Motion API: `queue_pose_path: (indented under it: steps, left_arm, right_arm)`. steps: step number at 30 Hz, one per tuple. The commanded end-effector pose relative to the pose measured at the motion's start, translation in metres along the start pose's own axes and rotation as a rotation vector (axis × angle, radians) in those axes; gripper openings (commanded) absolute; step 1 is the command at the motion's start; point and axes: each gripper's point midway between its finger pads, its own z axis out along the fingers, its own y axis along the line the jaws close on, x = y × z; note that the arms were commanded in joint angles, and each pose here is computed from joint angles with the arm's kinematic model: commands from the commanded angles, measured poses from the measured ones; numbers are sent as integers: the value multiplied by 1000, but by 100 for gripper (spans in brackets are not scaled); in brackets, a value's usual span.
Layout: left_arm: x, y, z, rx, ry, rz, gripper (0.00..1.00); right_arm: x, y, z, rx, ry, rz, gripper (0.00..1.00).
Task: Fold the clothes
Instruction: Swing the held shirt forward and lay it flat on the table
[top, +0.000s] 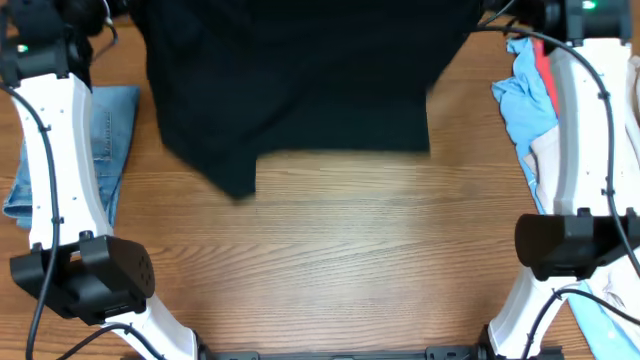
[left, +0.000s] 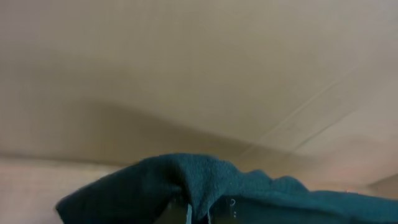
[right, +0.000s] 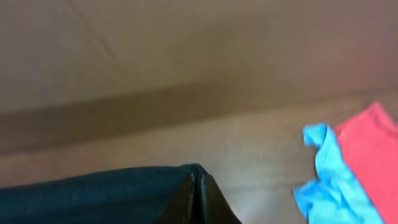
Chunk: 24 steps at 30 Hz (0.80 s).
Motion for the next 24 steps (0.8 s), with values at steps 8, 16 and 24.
queue_pose_path:
  steps: [8, 16, 24]
  left_arm:
    - [36, -43, -85, -38, 301, 54, 4]
    - [237, 6, -63, -69, 979, -91, 4]
    - [357, 31, -94, -97, 1314, -254, 4]
  right_arm:
    - [16, -55, -87, 194, 107, 72, 4]
    - [169, -94, -37, 332, 686, 68, 4]
    - [297, -108, -28, 324, 1072, 88, 4]
